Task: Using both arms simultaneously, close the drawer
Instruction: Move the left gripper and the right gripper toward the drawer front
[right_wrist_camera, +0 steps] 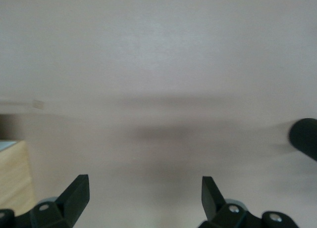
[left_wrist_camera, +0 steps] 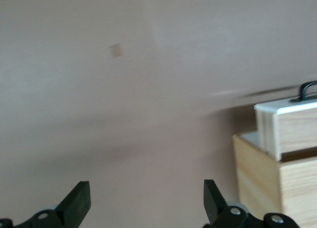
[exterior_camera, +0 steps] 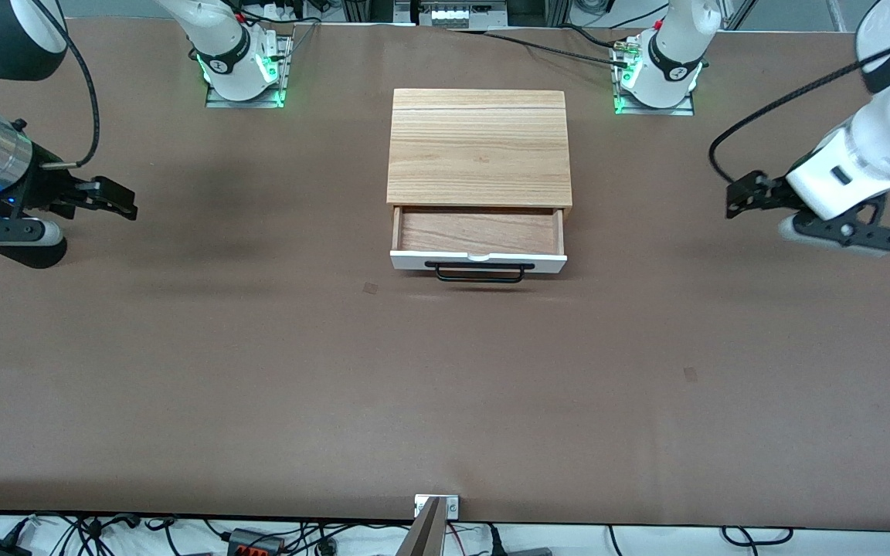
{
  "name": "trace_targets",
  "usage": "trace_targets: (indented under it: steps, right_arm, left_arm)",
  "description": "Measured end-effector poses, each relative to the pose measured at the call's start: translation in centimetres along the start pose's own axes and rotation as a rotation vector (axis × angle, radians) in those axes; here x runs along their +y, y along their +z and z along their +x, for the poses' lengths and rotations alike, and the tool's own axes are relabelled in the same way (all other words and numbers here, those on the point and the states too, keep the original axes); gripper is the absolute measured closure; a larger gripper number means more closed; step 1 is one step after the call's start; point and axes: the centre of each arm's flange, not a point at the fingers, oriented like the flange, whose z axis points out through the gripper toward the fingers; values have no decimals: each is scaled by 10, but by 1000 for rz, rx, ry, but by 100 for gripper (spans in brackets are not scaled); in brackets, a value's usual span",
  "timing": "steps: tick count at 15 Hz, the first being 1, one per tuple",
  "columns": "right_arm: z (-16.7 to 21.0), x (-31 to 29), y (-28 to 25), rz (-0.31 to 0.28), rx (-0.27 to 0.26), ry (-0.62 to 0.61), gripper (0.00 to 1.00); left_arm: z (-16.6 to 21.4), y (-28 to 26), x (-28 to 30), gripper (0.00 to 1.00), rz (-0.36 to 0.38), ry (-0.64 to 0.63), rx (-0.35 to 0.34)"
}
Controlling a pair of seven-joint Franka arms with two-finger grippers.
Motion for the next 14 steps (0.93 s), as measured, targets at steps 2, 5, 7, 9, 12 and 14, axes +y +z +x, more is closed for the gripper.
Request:
trace_targets:
  steps: [2, 5, 7, 9, 12, 14]
  right_arm:
    - [7, -7, 9, 67, -4, 8, 0]
    - [21, -31, 28, 105, 6, -17, 0]
    - [37, -66, 50, 140, 44, -46, 0]
    - [50, -106, 81, 232, 52, -54, 0]
    - [58, -143, 116, 282, 33, -67, 0]
    - [62, -159, 129, 294, 16, -78, 0]
  left_arm:
    - [17, 19, 12, 0, -32, 11, 28]
    - [40, 42, 44, 0, -51, 6, 87]
    - [53, 56, 66, 0, -65, -24, 135]
    - [67, 73, 88, 0, -85, -74, 183]
    - [84, 107, 125, 0, -142, -198, 251]
    - [89, 136, 150, 0, -179, -260, 276]
